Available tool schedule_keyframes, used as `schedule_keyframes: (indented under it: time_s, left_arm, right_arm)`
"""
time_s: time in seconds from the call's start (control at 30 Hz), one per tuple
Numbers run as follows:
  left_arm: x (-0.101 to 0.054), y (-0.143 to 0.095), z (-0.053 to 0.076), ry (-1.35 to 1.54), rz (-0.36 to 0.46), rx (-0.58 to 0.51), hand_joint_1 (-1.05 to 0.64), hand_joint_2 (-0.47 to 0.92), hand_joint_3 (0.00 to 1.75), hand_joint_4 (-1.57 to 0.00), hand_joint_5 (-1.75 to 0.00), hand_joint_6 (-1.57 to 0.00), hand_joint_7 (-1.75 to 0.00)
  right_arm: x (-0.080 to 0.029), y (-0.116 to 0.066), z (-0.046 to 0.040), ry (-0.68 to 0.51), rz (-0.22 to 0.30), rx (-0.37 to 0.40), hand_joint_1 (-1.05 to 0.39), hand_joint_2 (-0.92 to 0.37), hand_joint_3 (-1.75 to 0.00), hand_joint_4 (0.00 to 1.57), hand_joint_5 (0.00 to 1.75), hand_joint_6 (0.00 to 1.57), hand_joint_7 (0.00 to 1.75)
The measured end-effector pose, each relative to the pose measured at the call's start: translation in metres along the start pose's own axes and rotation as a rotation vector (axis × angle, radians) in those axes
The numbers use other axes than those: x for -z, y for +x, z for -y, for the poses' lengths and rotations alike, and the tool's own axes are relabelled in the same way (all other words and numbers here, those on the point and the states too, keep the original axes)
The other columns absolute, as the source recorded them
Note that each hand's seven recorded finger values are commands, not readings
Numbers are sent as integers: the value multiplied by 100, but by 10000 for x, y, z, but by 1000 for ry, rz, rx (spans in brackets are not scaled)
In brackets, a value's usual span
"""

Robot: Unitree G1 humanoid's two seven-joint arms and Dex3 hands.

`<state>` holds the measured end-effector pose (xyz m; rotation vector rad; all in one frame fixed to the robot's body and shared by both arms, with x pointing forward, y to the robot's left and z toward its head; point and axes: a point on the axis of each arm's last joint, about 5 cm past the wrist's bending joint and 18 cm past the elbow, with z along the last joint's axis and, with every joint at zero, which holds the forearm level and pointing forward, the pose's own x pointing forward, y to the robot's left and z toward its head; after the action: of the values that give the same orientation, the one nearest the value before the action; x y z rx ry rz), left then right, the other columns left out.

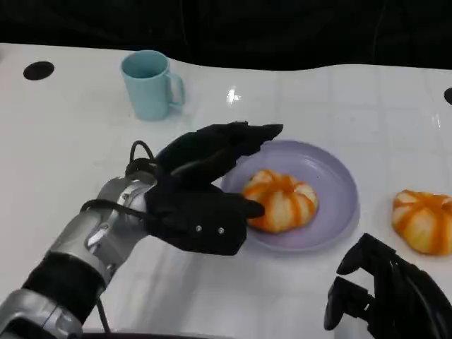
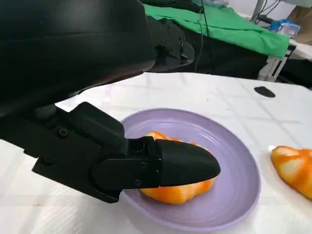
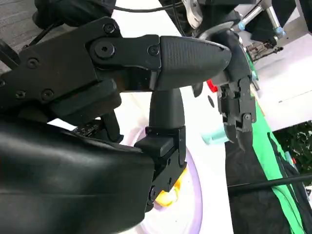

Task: Grasp the bread from the table and place it into the plate.

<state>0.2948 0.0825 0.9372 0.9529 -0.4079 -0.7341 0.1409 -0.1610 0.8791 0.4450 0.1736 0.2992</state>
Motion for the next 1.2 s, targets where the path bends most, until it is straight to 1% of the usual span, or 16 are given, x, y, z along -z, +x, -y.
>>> schedule_keyframes:
  time_s: [0.1,0.3,0.4,0.47,0.57,0.6,0.63,0.7,0.73,0.77,0.9,1.0,1.07,1.13,1.17,1.2]
  left_arm:
    - [10,-90,16,-45,15,-14,-90,92,56,-10,-7,-12,-5]
    - [48,-278,82,-78,13,-38,-80,92,55,-19,-14,-17,-7]
    - [70,-364,124,-87,15,-47,-78,92,54,-22,-16,-20,-8]
    - [88,-423,156,-99,17,-72,-77,92,53,-23,-18,-22,-9]
    - [114,-497,204,-124,16,-107,-75,92,49,-22,-37,-30,-9]
    - [121,-521,222,-132,19,-119,-72,92,47,-24,-43,-33,-10]
    - [130,-550,242,-146,23,-136,-70,92,44,-27,-56,-39,-10]
    - [142,-614,294,-199,45,-188,-68,92,43,-31,-66,-44,-10]
    - [146,-638,319,-224,56,-211,-67,92,44,-36,-73,-48,-12]
    - [148,-658,346,-245,65,-233,-67,92,44,-37,-81,-52,-12]
    - [166,-744,465,-312,73,-308,-60,92,41,-40,-97,-62,-15]
    - [159,-794,538,-385,95,-361,-54,92,36,-46,-104,-70,-19]
    - [148,-822,581,-453,106,-417,-54,92,35,-48,-110,-73,-21]
    - [144,-856,624,-497,103,-449,-53,92,37,-46,-127,-76,-28]
    - [143,-879,648,-515,98,-461,-53,92,37,-42,-139,-73,-40]
    - [144,-907,673,-530,91,-472,-54,92,38,-41,-153,-65,-63]
  right_arm:
    - [-3,1,6,-2,0,2,-54,-91,-51,78,175,48,175]
    - [-3,5,11,-4,-2,2,-54,-92,-51,78,175,48,175]
    - [-3,6,12,-5,-2,2,-54,-92,-51,78,175,49,175]
    - [-5,7,14,-6,-2,2,-54,-92,-51,79,175,49,175]
    - [-4,7,16,-6,-3,2,-54,-92,-50,78,175,48,175]
    - [-3,7,17,-6,-4,3,-54,-92,-51,77,175,48,175]
    - [-2,8,17,-6,-4,3,-54,-92,-51,77,175,47,175]
    - [-2,7,19,-6,-5,3,-54,-92,-50,77,175,48,175]
    - [-2,8,19,-6,-5,3,-54,-92,-50,78,175,48,175]
    - [-1,8,20,-7,-6,3,-54,-92,-50,78,175,48,175]
    - [-1,10,20,-6,-6,3,-54,-92,-50,78,175,49,175]
    - [-1,10,20,-6,-6,3,-54,-92,-50,78,175,48,175]
    - [-1,10,21,-6,-6,3,-54,-92,-50,78,175,48,175]
    - [-1,9,21,-5,-7,3,-54,-92,-50,77,175,47,175]
    - [0,9,21,-5,-7,3,-54,-92,-50,77,175,47,175]
    - [-1,9,21,-5,-7,3,-54,-92,-50,77,175,47,175]
